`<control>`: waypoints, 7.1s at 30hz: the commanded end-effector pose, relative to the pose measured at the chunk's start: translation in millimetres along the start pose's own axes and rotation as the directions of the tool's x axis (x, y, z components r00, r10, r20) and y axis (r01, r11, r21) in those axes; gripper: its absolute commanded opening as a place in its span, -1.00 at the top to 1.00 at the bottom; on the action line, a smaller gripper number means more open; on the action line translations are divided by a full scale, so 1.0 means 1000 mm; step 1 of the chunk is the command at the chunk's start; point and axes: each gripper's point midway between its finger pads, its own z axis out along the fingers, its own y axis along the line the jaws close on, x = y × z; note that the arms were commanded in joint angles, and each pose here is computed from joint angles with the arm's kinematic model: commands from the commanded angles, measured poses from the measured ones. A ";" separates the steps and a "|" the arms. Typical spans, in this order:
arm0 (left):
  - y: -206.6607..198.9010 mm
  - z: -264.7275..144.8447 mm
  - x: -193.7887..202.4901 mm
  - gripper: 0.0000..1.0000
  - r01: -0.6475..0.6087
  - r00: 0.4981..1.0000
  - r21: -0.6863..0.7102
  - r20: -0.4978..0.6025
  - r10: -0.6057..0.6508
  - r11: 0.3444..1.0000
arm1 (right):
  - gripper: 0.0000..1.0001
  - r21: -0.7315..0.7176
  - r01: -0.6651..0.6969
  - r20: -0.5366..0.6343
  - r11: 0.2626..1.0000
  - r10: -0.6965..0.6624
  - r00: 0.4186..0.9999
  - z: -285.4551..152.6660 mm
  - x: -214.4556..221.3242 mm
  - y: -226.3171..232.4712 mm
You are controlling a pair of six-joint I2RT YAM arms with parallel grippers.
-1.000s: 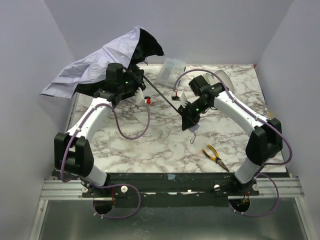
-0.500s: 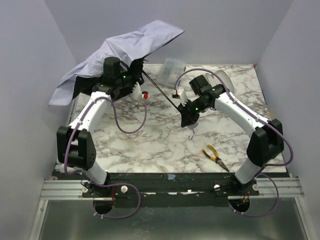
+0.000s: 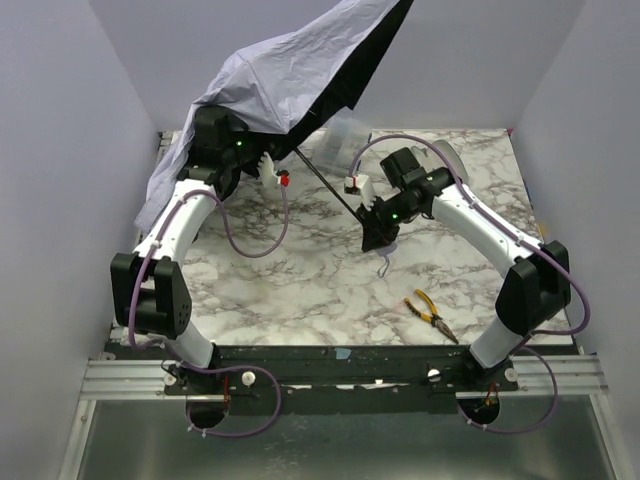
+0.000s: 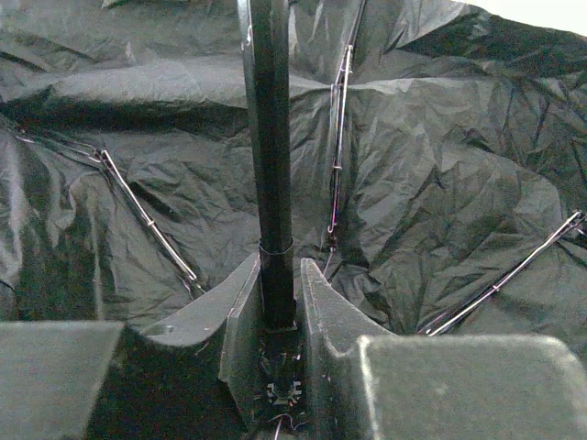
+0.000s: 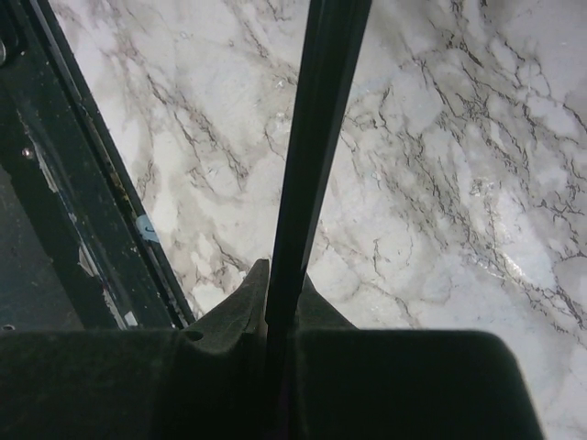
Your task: Open the umbrella
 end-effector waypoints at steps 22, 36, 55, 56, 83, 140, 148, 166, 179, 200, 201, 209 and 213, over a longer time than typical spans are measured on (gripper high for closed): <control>0.010 -0.177 0.263 0.52 -0.144 0.487 0.207 -0.837 0.251 0.968 | 0.99 -0.193 -0.104 -0.381 0.976 0.023 0.924 -0.034 0.116 0.074; 0.014 -0.208 0.296 0.50 -0.131 0.399 0.240 -0.875 0.273 0.962 | 0.99 -0.166 -0.136 -0.494 0.977 0.037 0.869 -0.031 0.154 0.071; -0.004 -0.249 0.336 0.43 -0.066 0.249 0.292 -0.921 0.299 0.954 | 0.99 -0.174 -0.156 -0.555 0.972 0.034 0.831 -0.031 0.179 0.075; -0.005 -0.249 0.337 0.43 -0.064 0.248 0.293 -0.921 0.300 0.954 | 0.99 -0.174 -0.154 -0.556 0.973 0.032 0.831 -0.031 0.180 0.075; 0.066 -0.117 0.162 1.00 -0.387 0.730 -0.056 -0.629 0.268 0.920 | -0.55 -0.021 0.048 0.272 0.999 -0.041 0.962 -0.053 -0.090 0.037; 0.128 -0.119 -0.111 -0.57 0.257 0.943 -0.372 0.297 -0.148 0.892 | 0.99 -0.347 -0.200 0.649 0.916 0.388 0.654 -0.082 -0.243 0.013; 0.201 -0.158 -0.066 -0.61 0.387 0.912 -0.658 0.169 -0.374 0.646 | 0.99 -0.248 -0.313 0.666 0.917 0.396 0.632 -0.069 -0.235 -0.016; 0.246 -0.195 0.081 -0.50 0.315 0.636 -0.920 0.022 -0.771 0.233 | 0.99 -0.090 -0.355 0.705 0.930 0.312 0.637 -0.075 -0.224 -0.026; 0.170 -0.097 -0.014 0.15 0.427 0.875 -0.531 0.040 -0.482 0.732 | 0.99 -0.051 -0.247 0.720 0.968 0.208 0.662 -0.086 -0.233 -0.003; 0.163 -0.120 0.063 0.37 0.183 0.834 -0.634 -0.304 -0.459 0.751 | 0.99 0.087 -0.287 0.706 0.954 0.144 0.694 -0.080 -0.214 -0.009; 0.156 -0.122 0.073 0.39 0.177 0.814 -0.623 -0.342 -0.469 0.762 | 0.99 0.093 -0.287 0.705 0.953 0.141 0.696 -0.080 -0.212 -0.009; 0.138 -0.164 0.141 0.64 0.093 0.673 -0.634 -0.528 -0.518 0.767 | 0.99 0.149 -0.306 0.683 0.940 0.126 0.720 -0.084 -0.197 -0.017; 0.130 -0.160 0.140 0.61 0.123 0.686 -0.617 -0.513 -0.516 0.777 | 0.99 0.143 -0.300 0.684 0.943 0.125 0.719 -0.084 -0.198 -0.017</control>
